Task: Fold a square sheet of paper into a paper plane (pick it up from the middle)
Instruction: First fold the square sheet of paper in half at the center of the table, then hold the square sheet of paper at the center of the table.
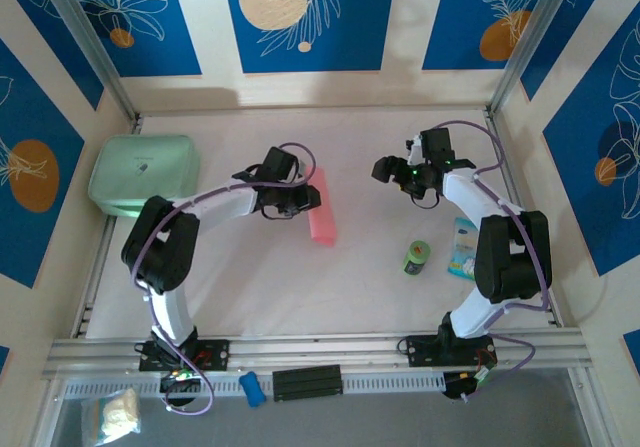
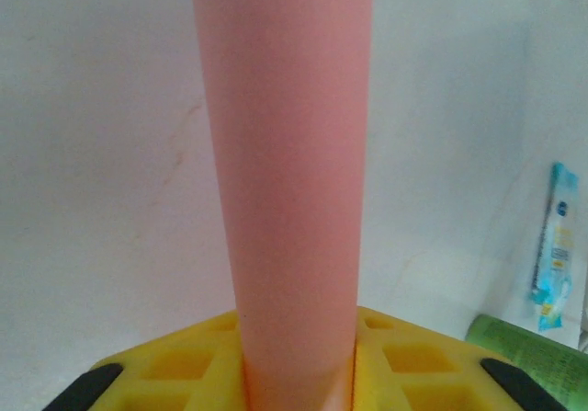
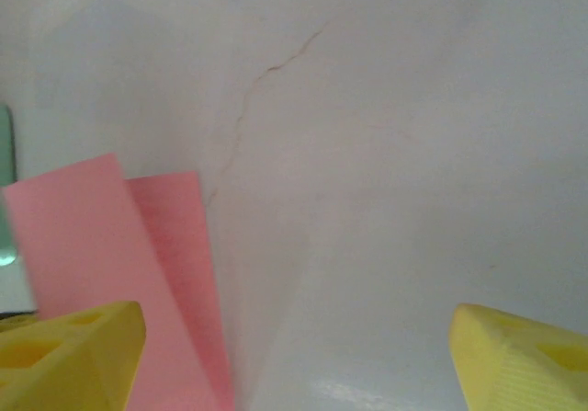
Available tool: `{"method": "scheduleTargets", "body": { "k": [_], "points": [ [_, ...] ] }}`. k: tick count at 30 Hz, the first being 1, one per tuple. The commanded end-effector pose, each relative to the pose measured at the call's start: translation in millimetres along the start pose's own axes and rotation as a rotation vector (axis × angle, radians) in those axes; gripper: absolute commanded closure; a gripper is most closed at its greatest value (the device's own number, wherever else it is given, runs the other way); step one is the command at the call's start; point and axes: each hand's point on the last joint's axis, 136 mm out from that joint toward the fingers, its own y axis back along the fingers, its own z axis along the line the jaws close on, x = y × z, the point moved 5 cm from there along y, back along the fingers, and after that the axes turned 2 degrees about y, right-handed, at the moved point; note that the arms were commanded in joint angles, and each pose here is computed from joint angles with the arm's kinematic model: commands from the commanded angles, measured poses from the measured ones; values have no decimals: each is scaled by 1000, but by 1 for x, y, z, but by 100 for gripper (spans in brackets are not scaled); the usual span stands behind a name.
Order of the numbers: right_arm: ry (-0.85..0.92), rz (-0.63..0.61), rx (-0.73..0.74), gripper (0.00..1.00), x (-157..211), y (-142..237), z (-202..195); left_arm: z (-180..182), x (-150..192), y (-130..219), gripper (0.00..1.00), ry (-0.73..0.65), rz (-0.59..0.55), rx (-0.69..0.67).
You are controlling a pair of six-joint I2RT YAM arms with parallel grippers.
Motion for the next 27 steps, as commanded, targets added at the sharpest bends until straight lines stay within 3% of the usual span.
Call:
{"method": "scheduleTargets", "body": {
  "k": [1,6,11,21,27],
  "points": [
    [43,49,-88,15,11,-6,17,15,4,-9,69,3,34,-26],
    [31,96,-73,17,22,-17,25,41,14,-14,66,-29,99,-163],
    [-19,172,-121,25,39,-30,37,54,19,-16,66,-53,125,-233],
    [-65,380,-180,68,84,-75,65,66,24,-23,61,-75,172,-298],
    [-37,460,-176,85,102,-99,78,71,26,-25,60,-82,192,-309]
  ]
}}
